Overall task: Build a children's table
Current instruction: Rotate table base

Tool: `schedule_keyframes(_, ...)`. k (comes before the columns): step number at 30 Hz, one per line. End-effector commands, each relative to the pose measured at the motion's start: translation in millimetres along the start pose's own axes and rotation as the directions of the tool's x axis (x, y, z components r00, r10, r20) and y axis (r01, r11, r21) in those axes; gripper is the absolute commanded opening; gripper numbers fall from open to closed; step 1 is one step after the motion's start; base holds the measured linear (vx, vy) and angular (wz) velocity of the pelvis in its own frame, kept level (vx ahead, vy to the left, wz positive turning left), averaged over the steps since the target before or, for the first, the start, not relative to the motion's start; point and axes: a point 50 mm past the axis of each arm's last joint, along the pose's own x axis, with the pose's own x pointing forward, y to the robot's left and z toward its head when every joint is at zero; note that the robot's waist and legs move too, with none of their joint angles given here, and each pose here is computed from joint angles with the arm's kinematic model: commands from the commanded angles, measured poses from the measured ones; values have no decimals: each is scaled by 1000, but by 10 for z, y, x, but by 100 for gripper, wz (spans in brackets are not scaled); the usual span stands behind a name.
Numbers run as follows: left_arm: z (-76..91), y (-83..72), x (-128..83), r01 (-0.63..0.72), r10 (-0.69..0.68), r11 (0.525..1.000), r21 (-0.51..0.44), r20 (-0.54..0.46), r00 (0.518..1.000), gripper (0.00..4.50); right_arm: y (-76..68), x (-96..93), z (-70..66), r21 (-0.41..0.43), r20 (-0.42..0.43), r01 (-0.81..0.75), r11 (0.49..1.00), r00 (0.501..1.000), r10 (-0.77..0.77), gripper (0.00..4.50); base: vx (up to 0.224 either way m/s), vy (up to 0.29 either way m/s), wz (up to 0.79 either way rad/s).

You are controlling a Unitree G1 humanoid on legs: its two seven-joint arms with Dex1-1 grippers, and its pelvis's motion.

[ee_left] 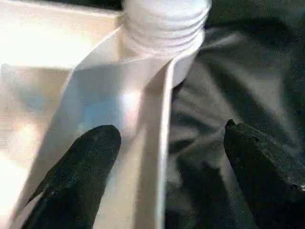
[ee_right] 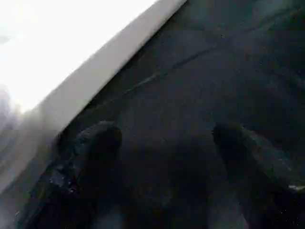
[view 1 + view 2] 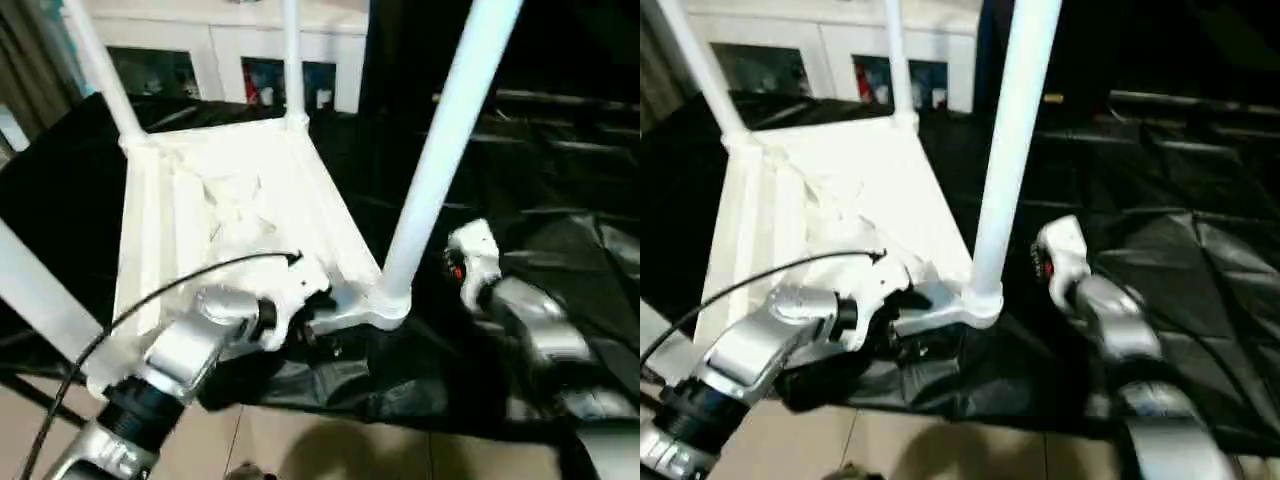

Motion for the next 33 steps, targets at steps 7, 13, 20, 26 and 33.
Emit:
schedule_keyframes(7,58,28,1,-52,52,999,-9,-39,998,327,91,-402,154,-124,-81,-291,949,956,282,372,0,0,0)
schedule_keyframes(13,51,48,10,-51,51,998,-24,-23,998,286,179,-551,199,-65,-82,-374,925,926,368,372,0,0,0)
schedule_keyframes(20,92,36,15,-29,29,1000,3,41,999,240,215,-586,260,-48,-70,-392,919,919,388,372,0,0,0)
schedule_keyframes(26,3,26,6,-22,22,1000,15,16,1000,189,238,-580,264,-30,-76,-396,918,916,393,372,0,0,0)
schedule_keyframes(33,-79,39,-13,-21,22,999,35,-29,999,127,241,-558,290,-28,-76,-404,914,913,401,372,0,0,0)
